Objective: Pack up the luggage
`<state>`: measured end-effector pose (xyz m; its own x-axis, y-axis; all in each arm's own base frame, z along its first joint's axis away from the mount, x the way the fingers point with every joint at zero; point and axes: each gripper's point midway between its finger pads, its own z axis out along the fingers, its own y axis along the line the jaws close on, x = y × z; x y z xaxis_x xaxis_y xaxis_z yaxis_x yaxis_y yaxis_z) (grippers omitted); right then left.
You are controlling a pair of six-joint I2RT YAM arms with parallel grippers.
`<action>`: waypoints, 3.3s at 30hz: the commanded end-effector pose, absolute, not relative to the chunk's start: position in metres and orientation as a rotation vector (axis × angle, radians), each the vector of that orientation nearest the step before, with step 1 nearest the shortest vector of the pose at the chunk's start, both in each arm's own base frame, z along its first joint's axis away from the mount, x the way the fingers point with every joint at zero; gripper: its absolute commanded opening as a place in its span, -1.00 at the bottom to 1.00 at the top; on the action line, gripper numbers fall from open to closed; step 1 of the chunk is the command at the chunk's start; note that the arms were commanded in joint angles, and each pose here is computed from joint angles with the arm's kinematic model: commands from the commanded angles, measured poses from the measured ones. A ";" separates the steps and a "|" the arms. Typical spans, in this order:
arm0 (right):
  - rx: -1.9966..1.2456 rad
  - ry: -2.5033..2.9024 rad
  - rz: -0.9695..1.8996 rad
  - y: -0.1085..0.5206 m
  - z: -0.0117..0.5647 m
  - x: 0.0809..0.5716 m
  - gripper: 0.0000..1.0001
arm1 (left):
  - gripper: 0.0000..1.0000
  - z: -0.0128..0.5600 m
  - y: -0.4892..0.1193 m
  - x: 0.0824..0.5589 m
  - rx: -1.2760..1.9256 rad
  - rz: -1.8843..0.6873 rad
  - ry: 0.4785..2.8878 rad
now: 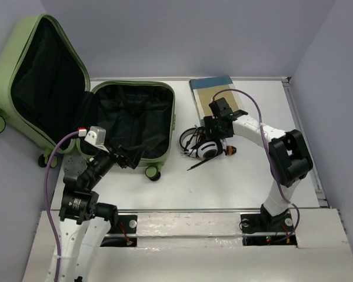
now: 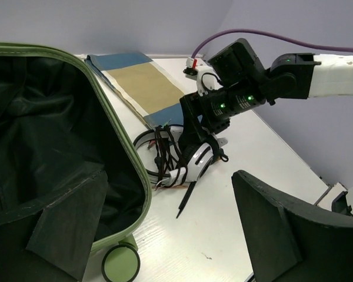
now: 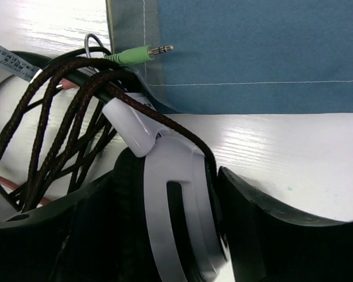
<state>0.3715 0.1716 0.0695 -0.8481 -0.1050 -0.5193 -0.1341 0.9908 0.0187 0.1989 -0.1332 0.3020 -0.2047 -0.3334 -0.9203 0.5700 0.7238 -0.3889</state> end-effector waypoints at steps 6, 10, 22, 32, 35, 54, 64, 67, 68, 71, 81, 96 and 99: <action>-0.193 2.548 0.075 0.182 0.086 0.379 -0.47 | 0.98 0.306 -0.135 0.197 0.225 -0.844 1.546; -0.151 2.461 0.119 0.186 0.122 0.388 -0.65 | 0.98 0.305 -0.136 0.197 0.225 -0.845 1.549; -0.147 2.231 0.406 0.201 0.245 0.363 -0.81 | 0.98 0.306 -0.135 0.198 0.222 -0.844 1.548; -0.221 2.043 0.673 0.324 0.308 0.393 -0.83 | 0.98 0.306 -0.112 0.208 0.082 -0.737 1.565; -0.234 2.004 0.728 0.368 0.319 0.408 -0.83 | 0.98 0.308 -0.098 0.212 0.010 -0.679 1.558; -0.267 1.977 0.550 0.361 0.305 0.394 0.49 | 0.98 0.310 -0.098 0.211 0.012 -0.679 1.547; 0.259 2.299 0.080 0.091 0.122 0.312 0.75 | 0.98 0.310 -0.102 0.209 0.035 -0.704 1.541; 0.262 2.338 0.077 0.085 0.105 0.301 0.77 | 0.98 0.308 -0.103 0.210 0.038 -0.707 1.549; 0.243 2.367 0.070 0.086 0.097 0.299 0.77 | 0.98 0.308 -0.103 0.211 0.037 -0.707 1.552; 0.211 2.405 0.097 0.093 0.089 0.305 0.78 | 0.98 0.307 -0.104 0.212 0.037 -0.709 1.555; 0.174 2.485 0.057 0.103 0.066 0.344 0.53 | 0.98 0.307 -0.105 0.211 0.042 -0.713 1.555; 0.207 2.556 0.000 0.099 0.046 0.348 0.19 | 0.98 0.310 -0.105 0.208 0.053 -0.716 1.539; 0.207 2.554 0.005 0.099 0.047 0.347 -0.01 | 0.98 0.311 -0.105 0.207 0.051 -0.713 1.538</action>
<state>0.3340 0.1003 0.0332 -0.8473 0.1385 -0.5127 0.1376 0.9897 0.0401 0.2111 -0.1022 0.2944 -0.1697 -0.3768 -0.9106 0.4077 0.8144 -0.4129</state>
